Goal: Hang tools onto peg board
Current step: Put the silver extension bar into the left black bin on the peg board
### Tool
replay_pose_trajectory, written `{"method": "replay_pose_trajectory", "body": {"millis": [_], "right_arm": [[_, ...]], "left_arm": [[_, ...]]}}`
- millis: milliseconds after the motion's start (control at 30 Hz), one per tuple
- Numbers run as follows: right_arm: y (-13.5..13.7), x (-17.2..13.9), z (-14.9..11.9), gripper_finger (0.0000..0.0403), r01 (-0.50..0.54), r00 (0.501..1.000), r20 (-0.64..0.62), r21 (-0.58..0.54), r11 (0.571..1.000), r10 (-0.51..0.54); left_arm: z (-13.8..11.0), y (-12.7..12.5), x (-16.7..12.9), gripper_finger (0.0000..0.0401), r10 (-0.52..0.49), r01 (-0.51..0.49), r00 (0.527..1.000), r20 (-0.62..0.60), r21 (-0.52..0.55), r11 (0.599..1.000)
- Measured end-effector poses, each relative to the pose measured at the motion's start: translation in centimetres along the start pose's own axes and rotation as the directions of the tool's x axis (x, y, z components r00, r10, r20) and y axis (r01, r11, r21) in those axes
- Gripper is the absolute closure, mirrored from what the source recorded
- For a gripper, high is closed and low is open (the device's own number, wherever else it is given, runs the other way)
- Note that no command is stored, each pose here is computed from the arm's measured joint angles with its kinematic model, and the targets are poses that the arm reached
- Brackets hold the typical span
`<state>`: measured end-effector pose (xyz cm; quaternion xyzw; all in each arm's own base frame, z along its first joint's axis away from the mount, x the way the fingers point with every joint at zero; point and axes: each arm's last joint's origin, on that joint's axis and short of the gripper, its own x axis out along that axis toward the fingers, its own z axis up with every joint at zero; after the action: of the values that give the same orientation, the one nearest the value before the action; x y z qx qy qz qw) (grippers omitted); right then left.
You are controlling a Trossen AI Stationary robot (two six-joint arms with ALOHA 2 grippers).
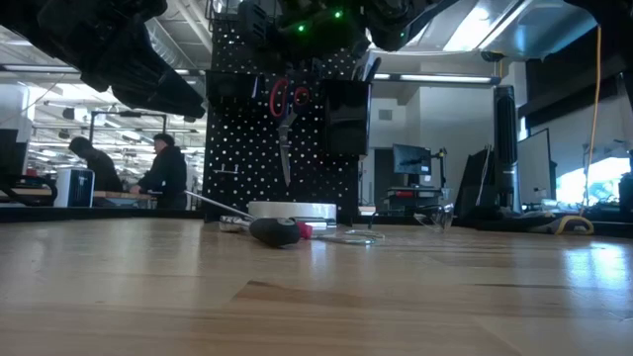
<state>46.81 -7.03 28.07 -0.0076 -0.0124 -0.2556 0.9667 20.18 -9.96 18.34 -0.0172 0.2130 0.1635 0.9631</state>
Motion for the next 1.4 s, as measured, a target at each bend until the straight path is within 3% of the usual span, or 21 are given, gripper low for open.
{"method": "replay_pose_trajectory", "body": {"millis": [167,267,367,500,633,833,967,1400], "right_arm": [[1.8,-2.4,2.7,0.0197,-0.053,0.998,-0.034,-0.102,0.993,0.05],[3.3,-4.6,4.3,0.02,-0.149,0.986,-0.093,-0.133,0.98,0.137],[4.4,-7.3,5.8,0.02,-0.263,0.954,-0.196,-0.176,0.949,0.228],[5.0,-11.6,8.0,0.02,-0.352,0.906,-0.317,-0.199,0.915,0.28],[5.6,-15.3,8.5,0.0201,-0.434,0.837,-0.446,-0.191,0.88,0.316],[7.3,-18.9,5.6,0.0201,-0.555,0.721,-0.576,-0.148,0.818,0.385],[8.1,-20.3,2.4,0.0201,-0.582,0.682,-0.625,-0.148,0.799,0.38],[7.2,-21.9,-6.6,0.0201,-0.526,0.724,-0.5,0.044,0.849,0.475]], "left_arm": [[0.0,0.0,0.0,0.0196,-0.002,0.002,1.0,0.0,0.003,1.0],[0.0,0.0,0.0,0.0196,-0.002,0.002,1.0,0.0,0.008,1.0],[0.0,0.0,0.0,0.0196,-0.002,0.002,1.0,0.0,-0.003,1.0],[0.0,0.0,0.0,0.0196,-0.002,0.002,1.0,0.0,-0.014,1.0],[0.0,0.0,0.0,0.0196,-0.002,0.002,1.0,0.001,-0.051,0.999],[0.0,0.0,0.0,0.0196,-0.003,0.003,1.0,0.002,-0.086,0.996],[0.0,0.0,0.0,0.0196,-0.003,0.003,1.0,0.002,-0.098,0.995],[-0.1,0.0,0.0,0.0196,0.001,-0.001,1.0,-0.005,-0.099,0.995]]}}
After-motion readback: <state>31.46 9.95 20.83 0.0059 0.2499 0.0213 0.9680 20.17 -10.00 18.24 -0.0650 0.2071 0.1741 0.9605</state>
